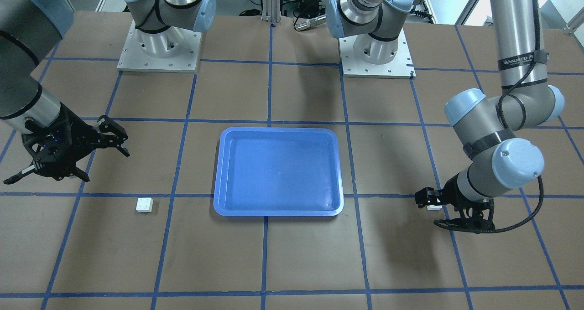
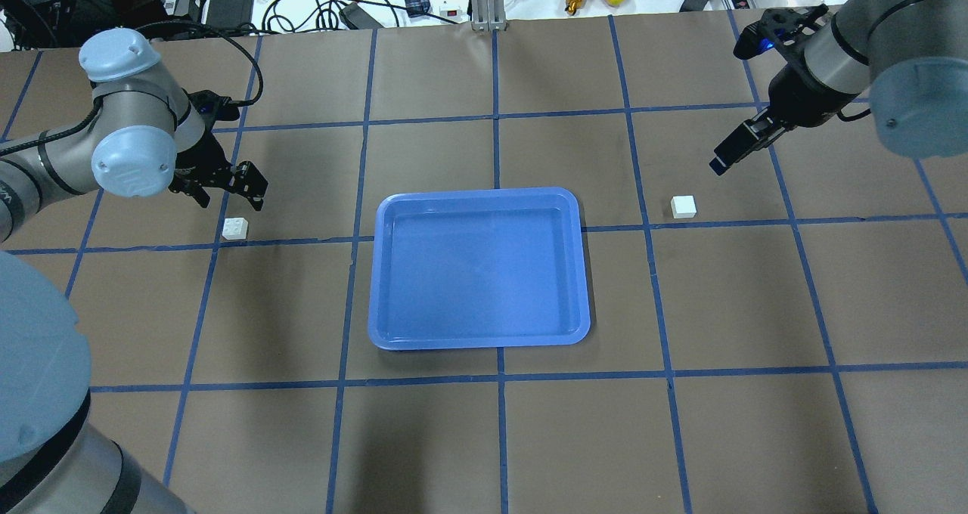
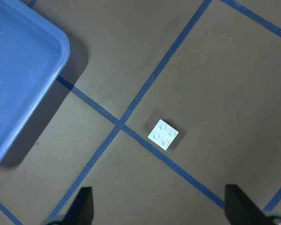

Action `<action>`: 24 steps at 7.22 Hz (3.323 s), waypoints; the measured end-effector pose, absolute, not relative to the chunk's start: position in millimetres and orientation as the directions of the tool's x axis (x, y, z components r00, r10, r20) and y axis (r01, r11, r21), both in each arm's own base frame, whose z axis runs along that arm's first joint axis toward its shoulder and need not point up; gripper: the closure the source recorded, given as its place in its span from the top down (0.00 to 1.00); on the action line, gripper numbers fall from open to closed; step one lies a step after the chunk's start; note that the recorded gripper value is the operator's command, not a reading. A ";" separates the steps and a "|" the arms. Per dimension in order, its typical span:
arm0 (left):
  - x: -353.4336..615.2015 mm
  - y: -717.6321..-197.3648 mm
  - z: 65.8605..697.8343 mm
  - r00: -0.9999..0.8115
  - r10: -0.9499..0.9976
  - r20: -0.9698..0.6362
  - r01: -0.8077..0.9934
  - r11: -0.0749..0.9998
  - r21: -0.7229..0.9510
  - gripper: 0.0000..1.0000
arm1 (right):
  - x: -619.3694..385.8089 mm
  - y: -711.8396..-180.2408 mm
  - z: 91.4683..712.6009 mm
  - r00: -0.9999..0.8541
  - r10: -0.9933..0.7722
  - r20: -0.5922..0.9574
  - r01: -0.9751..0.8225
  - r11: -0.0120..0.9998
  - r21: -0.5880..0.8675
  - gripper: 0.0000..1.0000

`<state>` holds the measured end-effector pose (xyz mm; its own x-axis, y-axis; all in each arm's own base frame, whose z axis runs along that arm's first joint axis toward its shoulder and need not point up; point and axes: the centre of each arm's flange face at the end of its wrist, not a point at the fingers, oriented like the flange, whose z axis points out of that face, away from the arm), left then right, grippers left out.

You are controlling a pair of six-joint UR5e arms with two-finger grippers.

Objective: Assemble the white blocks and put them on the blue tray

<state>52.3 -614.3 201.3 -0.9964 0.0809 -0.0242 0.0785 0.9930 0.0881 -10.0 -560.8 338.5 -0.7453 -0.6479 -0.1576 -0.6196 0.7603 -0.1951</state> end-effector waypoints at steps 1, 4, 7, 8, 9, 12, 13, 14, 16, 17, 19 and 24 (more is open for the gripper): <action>51.6 -610.6 191.9 -0.998 0.064 -0.029 0.062 0.995 0.081 1.00 | -28.0 -565.7 326.2 -0.645 -0.750 -0.148 -0.715 0.660 -0.230 1.00; 62.7 -600.1 178.5 -0.999 0.021 -0.036 0.018 0.997 0.069 0.99 | -42.3 -574.6 293.9 -0.382 -0.916 -0.118 -0.868 0.400 -0.295 1.00; 78.0 -587.1 171.3 -0.999 -0.026 -0.023 -0.028 0.996 0.087 0.85 | -44.9 -583.7 258.5 -0.281 -0.951 -0.132 -0.893 0.309 -0.327 1.00; 75.5 -585.3 168.8 -0.999 -0.028 -0.017 -0.029 0.995 0.092 0.79 | -46.6 -588.2 248.8 -0.245 -0.963 -0.114 -0.904 0.269 -0.332 1.00; 72.7 -585.5 168.1 -1.000 -0.025 -0.015 -0.027 0.995 0.091 0.68 | -48.1 -592.5 236.2 -0.199 -0.975 -0.095 -0.915 0.219 -0.338 1.00; 70.8 -588.3 169.3 -1.000 -0.014 -0.012 -0.015 0.997 0.079 0.49 | -50.4 -599.5 212.7 -0.110 -0.992 -0.070 -0.928 0.127 -0.351 1.00; 70.2 -589.1 169.7 -1.000 -0.014 -0.005 -0.014 0.997 0.074 0.45 | -50.3 -600.2 210.5 -0.103 -0.992 -0.067 -0.927 0.120 -0.355 1.00; 69.4 -590.1 170.3 -1.000 -0.015 0.004 -0.015 0.998 0.069 0.39 | -48.2 -599.5 207.6 -0.102 -0.992 -0.071 -0.921 0.122 -0.369 1.00; 69.6 -593.2 173.8 -1.000 -0.020 0.009 -0.020 0.998 0.060 0.30 | -38.5 -597.0 200.1 -0.107 -0.993 -0.055 -0.886 0.120 -0.448 1.00; 68.4 -594.3 177.8 -1.000 -0.020 0.007 -0.019 0.998 0.055 0.27 | -36.9 -598.5 196.3 -0.101 -0.995 -0.029 -0.880 0.102 -0.464 1.00; 44.4 -592.9 197.1 -1.000 0.011 0.015 0.012 0.999 0.044 0.26 | -36.9 -601.8 184.3 -0.054 -0.999 0.002 -0.881 0.047 -0.472 0.96; -112.2 -560.0 254.4 -0.992 0.089 0.088 0.091 0.996 0.019 0.26 | -33.2 -593.1 165.9 -0.018 -0.998 -0.057 -0.883 0.043 -0.467 0.89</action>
